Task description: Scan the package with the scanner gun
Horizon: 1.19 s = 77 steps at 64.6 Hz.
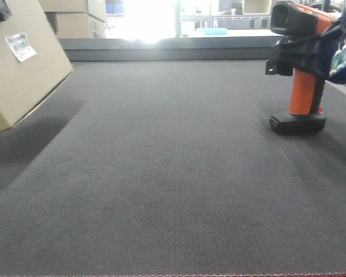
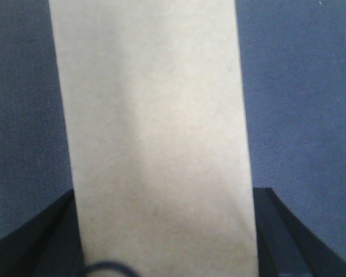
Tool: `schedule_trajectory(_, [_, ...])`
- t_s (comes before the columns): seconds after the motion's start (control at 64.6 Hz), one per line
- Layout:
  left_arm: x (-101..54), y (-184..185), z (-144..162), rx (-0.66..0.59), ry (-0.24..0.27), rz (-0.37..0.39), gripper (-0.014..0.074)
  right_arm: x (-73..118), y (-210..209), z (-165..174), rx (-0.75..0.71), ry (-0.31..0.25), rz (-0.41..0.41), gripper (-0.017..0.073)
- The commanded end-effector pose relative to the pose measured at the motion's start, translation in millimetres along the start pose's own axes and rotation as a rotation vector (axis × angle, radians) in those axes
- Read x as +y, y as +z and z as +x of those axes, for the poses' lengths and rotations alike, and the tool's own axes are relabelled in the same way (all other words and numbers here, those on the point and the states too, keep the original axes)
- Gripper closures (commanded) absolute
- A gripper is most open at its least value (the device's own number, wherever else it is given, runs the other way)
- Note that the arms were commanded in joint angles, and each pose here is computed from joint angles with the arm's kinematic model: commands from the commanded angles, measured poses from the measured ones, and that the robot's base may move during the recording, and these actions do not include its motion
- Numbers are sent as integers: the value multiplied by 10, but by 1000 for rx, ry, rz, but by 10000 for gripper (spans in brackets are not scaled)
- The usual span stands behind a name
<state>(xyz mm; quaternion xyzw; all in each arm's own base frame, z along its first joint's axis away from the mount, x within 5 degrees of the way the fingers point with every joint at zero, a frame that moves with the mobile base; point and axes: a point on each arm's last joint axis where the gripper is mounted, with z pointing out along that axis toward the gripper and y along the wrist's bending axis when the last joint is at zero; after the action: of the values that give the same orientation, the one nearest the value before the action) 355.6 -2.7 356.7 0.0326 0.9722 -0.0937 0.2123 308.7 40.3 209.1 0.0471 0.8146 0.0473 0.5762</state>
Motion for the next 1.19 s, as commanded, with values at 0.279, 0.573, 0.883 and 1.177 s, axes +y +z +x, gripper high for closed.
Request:
schedule_trajectory(0.279, [127,-88,13,0,73,-183,704,-210,-239,-245,20,33,42,29])
schedule_trajectory(0.573, [196,-5,2,30,89,-234,704,-182,-491,-308,51,33,12,29])
schedule_trajectory(0.883, [222,103,-12,56,88,-233,704,-221,-728,-130,72,32,14,29])
schedule_trajectory(1.177, [247,213,-29,77,86,-231,704,-233,-1029,-112,35,36,-2,32])
